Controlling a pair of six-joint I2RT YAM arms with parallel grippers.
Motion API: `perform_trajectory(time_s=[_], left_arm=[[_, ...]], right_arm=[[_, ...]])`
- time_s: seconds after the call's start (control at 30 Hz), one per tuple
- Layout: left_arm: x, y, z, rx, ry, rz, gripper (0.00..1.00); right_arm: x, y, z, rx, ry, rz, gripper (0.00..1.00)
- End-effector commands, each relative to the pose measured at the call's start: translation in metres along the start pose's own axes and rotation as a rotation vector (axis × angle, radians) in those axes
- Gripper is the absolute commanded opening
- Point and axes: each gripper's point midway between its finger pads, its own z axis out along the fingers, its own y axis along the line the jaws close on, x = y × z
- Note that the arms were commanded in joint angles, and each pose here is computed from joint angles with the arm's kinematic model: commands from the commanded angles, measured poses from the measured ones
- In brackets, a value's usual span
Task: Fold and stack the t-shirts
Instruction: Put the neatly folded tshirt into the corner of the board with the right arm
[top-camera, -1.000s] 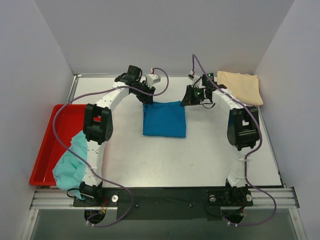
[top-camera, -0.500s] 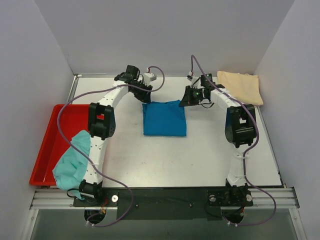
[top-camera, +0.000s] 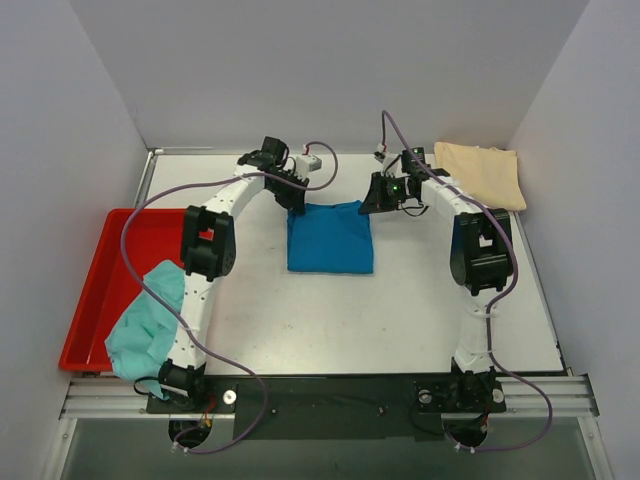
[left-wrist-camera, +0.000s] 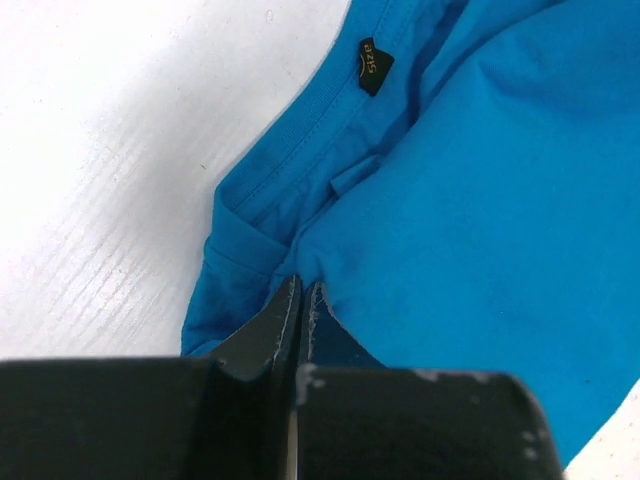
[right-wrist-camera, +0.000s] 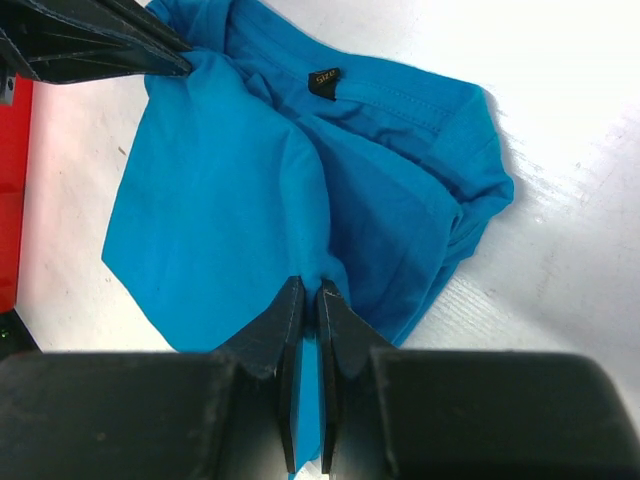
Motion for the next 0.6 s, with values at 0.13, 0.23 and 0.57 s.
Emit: perform_trajectory(time_s=[0.13,0.23,0.57], left_arm=[[-0.046,-0.034,-0.053,0.037,-0.134,0.087,0.00],[-0.053,-0.032,-0.061,-0.006,-0.149,0.121,0.25],[-0.019,-0.026,-0.036,0.018,-0.017,0.044,0.27]], right_arm=[[-0.017,0.015,-0.017,-0.006,-0.037,-0.054,0.00],[-0.019,0.017,-0.017,-0.011,-0.041,-0.056,0.00],[-0.016,0.018,-0.020,-0.014,-0.038,-0.060,0.00]])
